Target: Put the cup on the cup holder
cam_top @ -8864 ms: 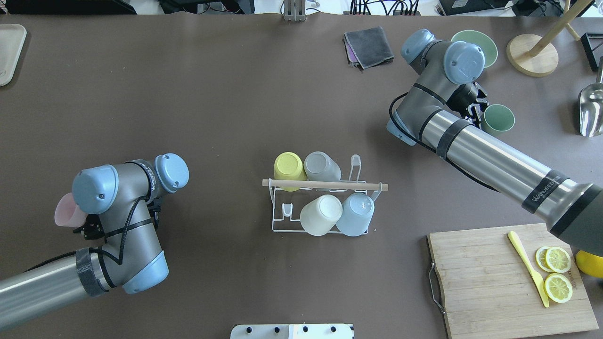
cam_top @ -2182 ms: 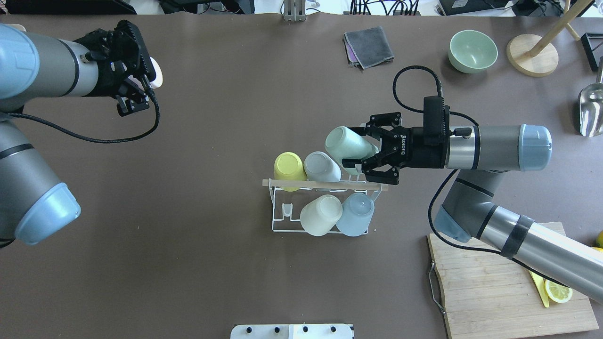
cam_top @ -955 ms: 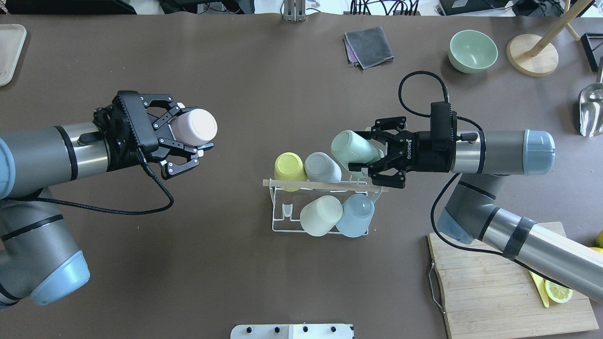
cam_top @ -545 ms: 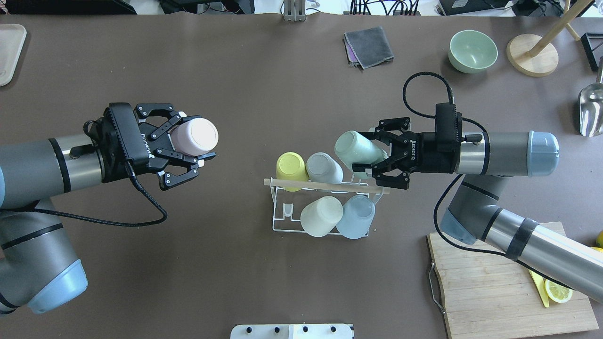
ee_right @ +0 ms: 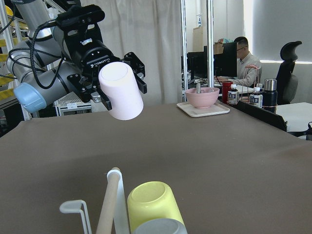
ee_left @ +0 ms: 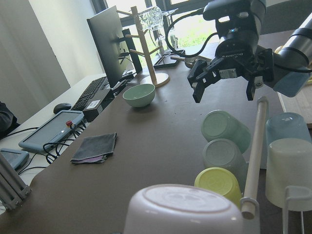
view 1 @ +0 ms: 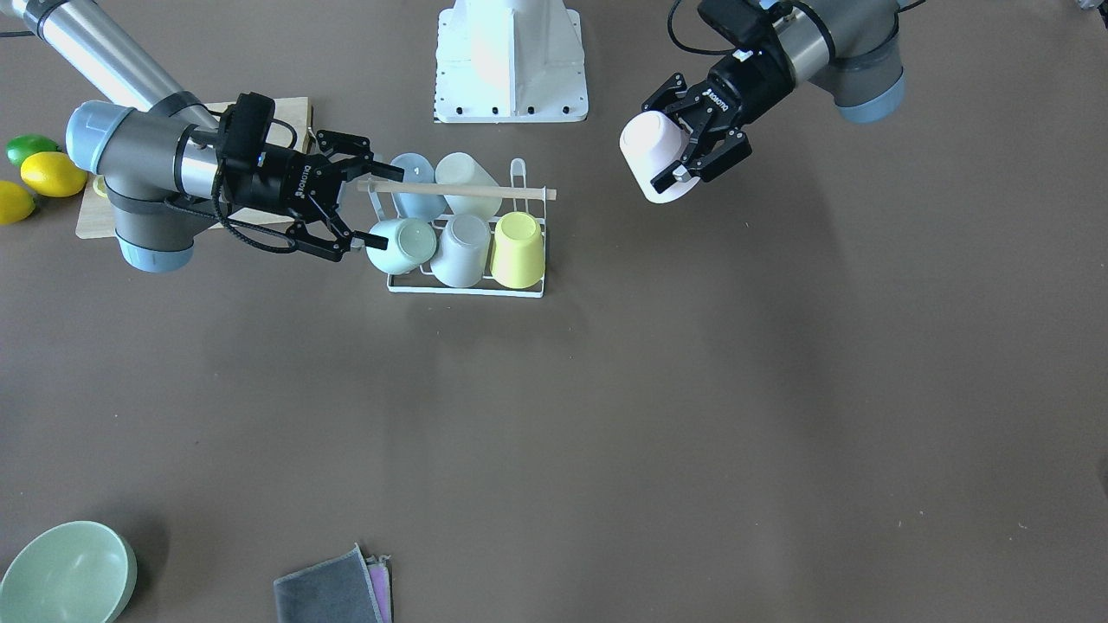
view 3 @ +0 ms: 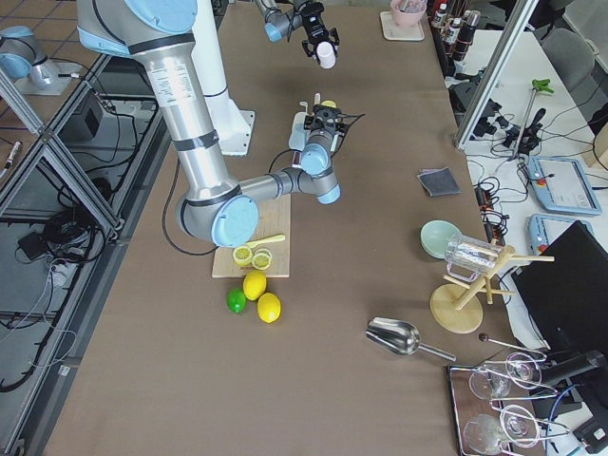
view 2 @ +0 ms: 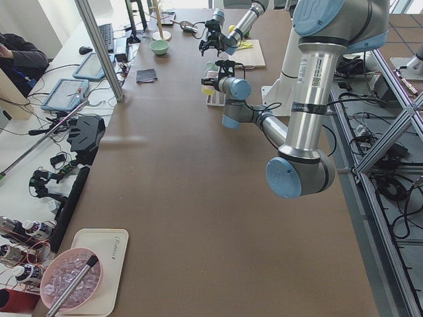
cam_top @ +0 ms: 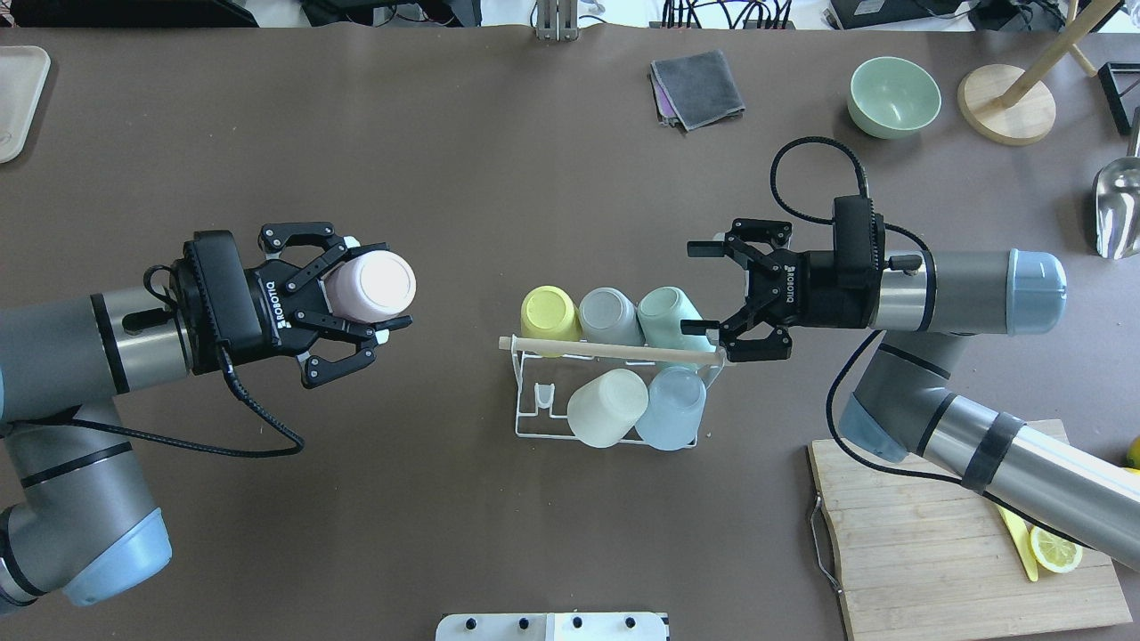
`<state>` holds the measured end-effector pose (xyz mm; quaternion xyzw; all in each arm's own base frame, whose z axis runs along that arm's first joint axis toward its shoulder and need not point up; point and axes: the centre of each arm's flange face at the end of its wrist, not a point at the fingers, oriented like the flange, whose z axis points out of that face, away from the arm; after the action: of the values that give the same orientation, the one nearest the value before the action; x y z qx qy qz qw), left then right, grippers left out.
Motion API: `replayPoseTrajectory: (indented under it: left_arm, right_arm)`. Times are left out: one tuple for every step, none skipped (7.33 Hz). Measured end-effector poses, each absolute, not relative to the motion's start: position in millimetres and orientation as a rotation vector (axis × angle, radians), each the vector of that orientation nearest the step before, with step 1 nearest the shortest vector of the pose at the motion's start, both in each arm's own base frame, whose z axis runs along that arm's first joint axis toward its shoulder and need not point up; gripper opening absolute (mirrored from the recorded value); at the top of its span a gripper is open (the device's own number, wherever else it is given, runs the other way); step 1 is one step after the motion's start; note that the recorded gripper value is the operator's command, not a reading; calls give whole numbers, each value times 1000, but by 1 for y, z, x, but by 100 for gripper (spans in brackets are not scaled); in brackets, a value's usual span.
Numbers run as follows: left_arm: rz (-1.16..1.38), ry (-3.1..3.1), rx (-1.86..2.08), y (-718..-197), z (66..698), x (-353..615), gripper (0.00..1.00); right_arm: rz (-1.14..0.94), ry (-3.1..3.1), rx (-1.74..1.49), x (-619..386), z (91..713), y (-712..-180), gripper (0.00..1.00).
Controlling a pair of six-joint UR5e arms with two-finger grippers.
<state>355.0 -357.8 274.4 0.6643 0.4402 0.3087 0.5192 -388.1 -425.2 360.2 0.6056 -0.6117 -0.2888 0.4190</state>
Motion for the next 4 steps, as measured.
replayPoseTrajectory:
  left_arm:
    - [738, 1095, 1626, -349, 272, 357, 36]
    - [736, 1150, 1664, -337, 265, 362, 36]
    - [728, 1225, 1692, -322, 256, 371, 36]
    - [708, 1323, 1697, -308, 244, 386, 36]
  right_arm:
    - [-728, -1530, 1520, -383, 361, -428, 100]
    - [-742, -1527, 1517, -377, 363, -430, 100]
    - [-770, -1516, 1503, -367, 367, -436, 100]
    - [-816, -1493, 1454, -349, 376, -445, 100]
